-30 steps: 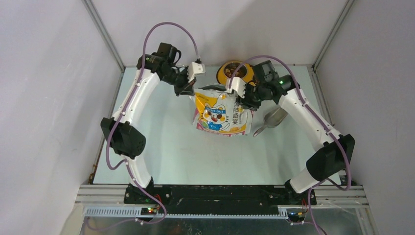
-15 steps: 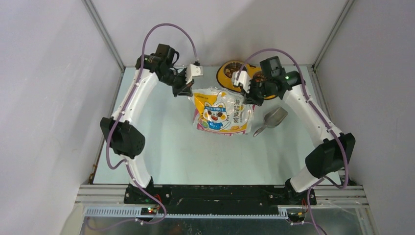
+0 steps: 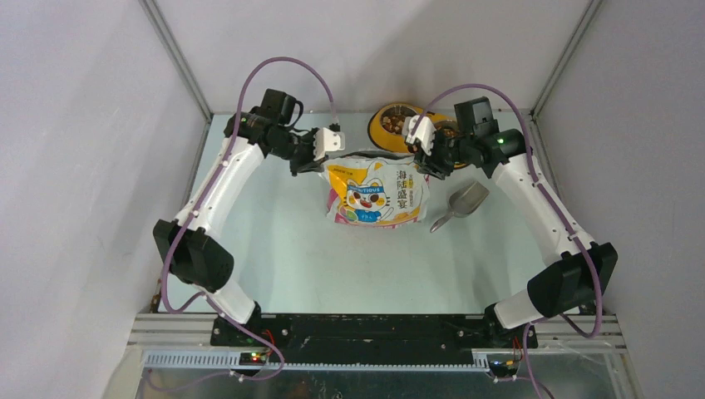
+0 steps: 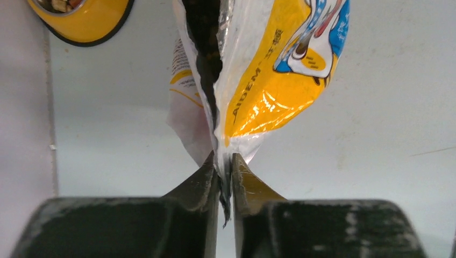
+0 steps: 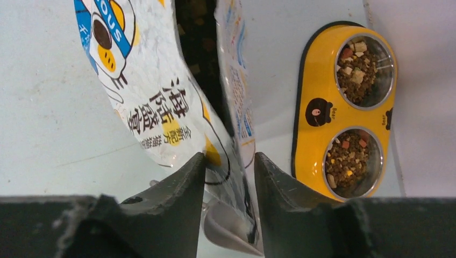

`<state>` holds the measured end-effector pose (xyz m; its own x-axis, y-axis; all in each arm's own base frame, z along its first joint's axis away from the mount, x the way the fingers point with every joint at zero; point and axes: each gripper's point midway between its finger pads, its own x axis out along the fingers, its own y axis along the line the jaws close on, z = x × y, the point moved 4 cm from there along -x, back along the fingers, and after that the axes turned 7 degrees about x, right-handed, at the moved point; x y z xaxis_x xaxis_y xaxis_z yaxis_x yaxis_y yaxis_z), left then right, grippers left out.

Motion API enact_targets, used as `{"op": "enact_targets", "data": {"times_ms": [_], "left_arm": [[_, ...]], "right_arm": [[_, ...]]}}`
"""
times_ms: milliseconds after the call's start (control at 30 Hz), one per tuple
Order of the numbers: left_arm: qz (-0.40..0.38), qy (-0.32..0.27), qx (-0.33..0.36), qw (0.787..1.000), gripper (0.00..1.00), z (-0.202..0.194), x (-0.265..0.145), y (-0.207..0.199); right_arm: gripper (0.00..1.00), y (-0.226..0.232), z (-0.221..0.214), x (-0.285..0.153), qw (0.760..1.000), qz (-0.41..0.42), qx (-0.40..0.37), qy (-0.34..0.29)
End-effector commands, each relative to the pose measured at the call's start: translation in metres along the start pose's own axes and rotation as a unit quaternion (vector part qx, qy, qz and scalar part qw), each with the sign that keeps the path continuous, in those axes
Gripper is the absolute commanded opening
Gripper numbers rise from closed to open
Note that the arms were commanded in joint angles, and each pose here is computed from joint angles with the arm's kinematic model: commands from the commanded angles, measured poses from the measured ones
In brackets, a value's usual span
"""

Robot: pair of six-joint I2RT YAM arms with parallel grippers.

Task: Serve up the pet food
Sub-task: Close the pet food bag at the center of the board.

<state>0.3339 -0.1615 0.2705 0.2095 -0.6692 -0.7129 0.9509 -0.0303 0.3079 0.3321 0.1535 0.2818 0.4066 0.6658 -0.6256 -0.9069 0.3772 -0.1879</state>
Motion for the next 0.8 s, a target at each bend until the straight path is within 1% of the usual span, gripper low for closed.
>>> {"op": "enact_targets", "data": {"times_ms": [0, 33, 67, 100, 133, 167, 200, 267, 467, 567, 633, 700, 767], "left_arm": [[0.053, 0.025, 0.022, 0.998, 0.34, 0.004, -0.025, 0.006], [0.060, 0.021, 0.024, 0.998, 0.40, 0.007, -0.028, 0.007], [0.066, 0.018, 0.026, 0.997, 0.49, 0.009, -0.029, 0.008], [0.075, 0.014, 0.031, 0.997, 0.53, 0.013, -0.032, 0.010], [0.078, 0.012, 0.033, 0.996, 0.60, 0.016, -0.032, 0.010], [0.085, 0.010, 0.038, 0.996, 0.64, 0.020, -0.034, 0.011], [0.087, 0.007, 0.042, 0.995, 0.71, 0.024, -0.033, 0.011], [0.096, 0.004, 0.051, 0.994, 0.75, 0.034, -0.034, 0.014], [0.090, 0.008, 0.062, 0.994, 0.77, 0.052, -0.018, 0.024], [0.076, 0.016, 0.058, 0.995, 0.76, 0.055, -0.007, 0.026], [0.071, 0.016, 0.055, 0.996, 0.72, 0.056, -0.001, 0.029], [0.066, 0.016, 0.058, 0.996, 0.59, 0.059, 0.001, 0.032], [0.053, 0.022, 0.060, 0.997, 0.53, 0.059, 0.006, 0.031]], "right_arm": [[0.35, -0.018, 0.020, -0.004, 0.997, -0.054, -0.046, -0.027], [0.24, -0.017, 0.019, -0.003, 0.997, -0.049, -0.044, -0.027], [0.16, -0.017, 0.021, -0.003, 0.997, -0.048, -0.044, -0.029], [0.03, -0.016, 0.021, -0.003, 0.998, -0.043, -0.040, -0.030], [0.01, -0.018, 0.022, -0.003, 0.998, -0.041, -0.037, -0.031], [0.00, -0.017, 0.021, -0.005, 0.999, -0.033, -0.027, -0.032], [0.00, -0.020, 0.024, -0.006, 0.999, -0.030, -0.024, -0.035], [0.00, -0.018, 0.021, -0.007, 0.999, -0.009, -0.003, -0.034], [0.00, -0.021, 0.020, -0.011, 0.999, -0.008, 0.008, -0.044], [0.00, -0.020, 0.022, -0.013, 0.999, -0.009, 0.009, -0.048], [0.00, -0.019, 0.022, -0.015, 0.999, -0.008, 0.008, -0.048], [0.00, -0.018, 0.024, -0.017, 0.999, -0.010, 0.007, -0.050], [0.00, -0.019, 0.024, -0.020, 0.999, -0.013, 0.009, -0.050]]}}
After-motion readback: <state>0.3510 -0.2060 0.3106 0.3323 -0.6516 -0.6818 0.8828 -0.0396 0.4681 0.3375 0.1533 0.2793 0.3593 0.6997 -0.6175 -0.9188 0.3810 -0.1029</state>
